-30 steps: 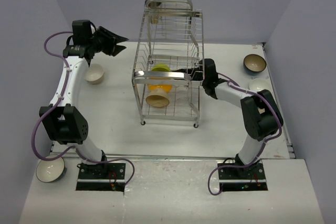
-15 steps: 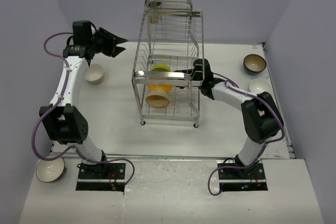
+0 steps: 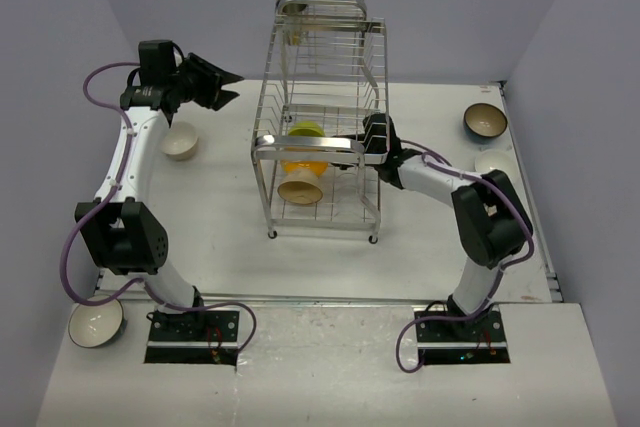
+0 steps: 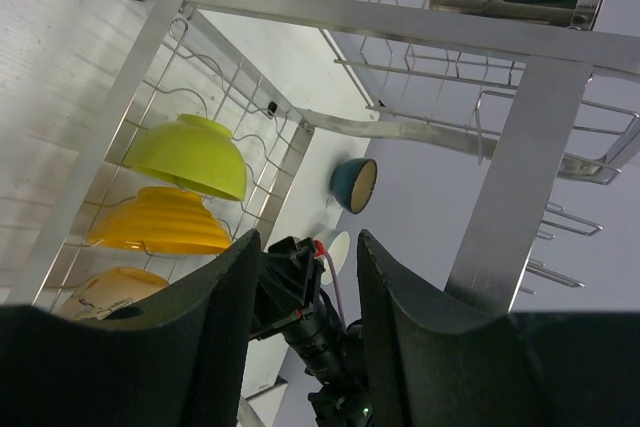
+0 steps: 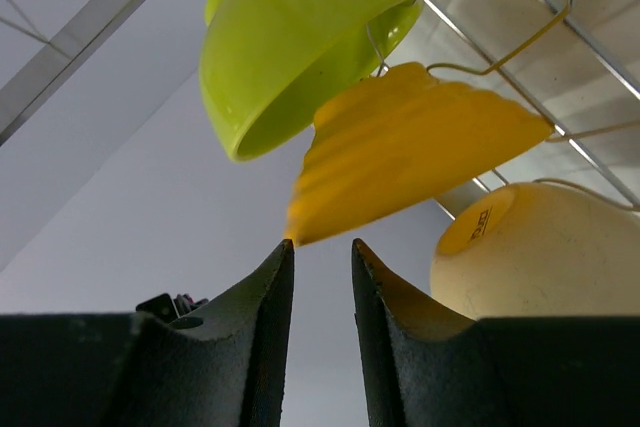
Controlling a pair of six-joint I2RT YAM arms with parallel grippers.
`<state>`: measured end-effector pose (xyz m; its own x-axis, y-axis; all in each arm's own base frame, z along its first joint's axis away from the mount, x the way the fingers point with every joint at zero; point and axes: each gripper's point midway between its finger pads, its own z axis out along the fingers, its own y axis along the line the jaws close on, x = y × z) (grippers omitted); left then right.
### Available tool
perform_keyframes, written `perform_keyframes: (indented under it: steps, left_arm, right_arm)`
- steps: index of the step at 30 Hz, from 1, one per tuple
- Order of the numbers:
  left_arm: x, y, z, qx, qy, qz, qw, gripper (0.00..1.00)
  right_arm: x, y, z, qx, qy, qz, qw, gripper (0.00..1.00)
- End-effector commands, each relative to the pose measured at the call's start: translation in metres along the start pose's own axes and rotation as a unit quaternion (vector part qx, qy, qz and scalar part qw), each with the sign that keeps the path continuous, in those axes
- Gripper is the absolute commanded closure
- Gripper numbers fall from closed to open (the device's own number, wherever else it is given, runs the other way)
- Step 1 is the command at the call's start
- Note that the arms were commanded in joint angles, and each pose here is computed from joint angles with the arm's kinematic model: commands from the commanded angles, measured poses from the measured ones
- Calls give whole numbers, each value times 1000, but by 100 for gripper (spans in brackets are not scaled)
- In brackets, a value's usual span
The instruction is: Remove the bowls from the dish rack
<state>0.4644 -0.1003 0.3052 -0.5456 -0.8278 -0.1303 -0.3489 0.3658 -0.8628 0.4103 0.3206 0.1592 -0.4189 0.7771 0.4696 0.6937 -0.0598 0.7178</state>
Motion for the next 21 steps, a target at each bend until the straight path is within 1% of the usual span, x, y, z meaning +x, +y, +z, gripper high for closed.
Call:
perform_keyframes:
  steps: [1, 9, 14, 21]
  left_arm:
    - [-3, -8, -6, 10, -2, 12, 1000, 55]
    - [-7, -15, -11, 22, -4, 10, 1000, 55]
    - [-5, -13, -12, 20, -1, 10, 1000, 55]
    - [-2, -8, -7, 17, 10, 2, 1000, 55]
  right_arm:
    - [-9, 43, 6, -27, -6, 304, 952, 69]
    - [-15, 55, 18, -39, -16, 322, 946, 69]
    - [-18, 52, 27, -33, -26, 335, 941, 70]
    - [-21, 41, 21, -23, -38, 330, 943, 69]
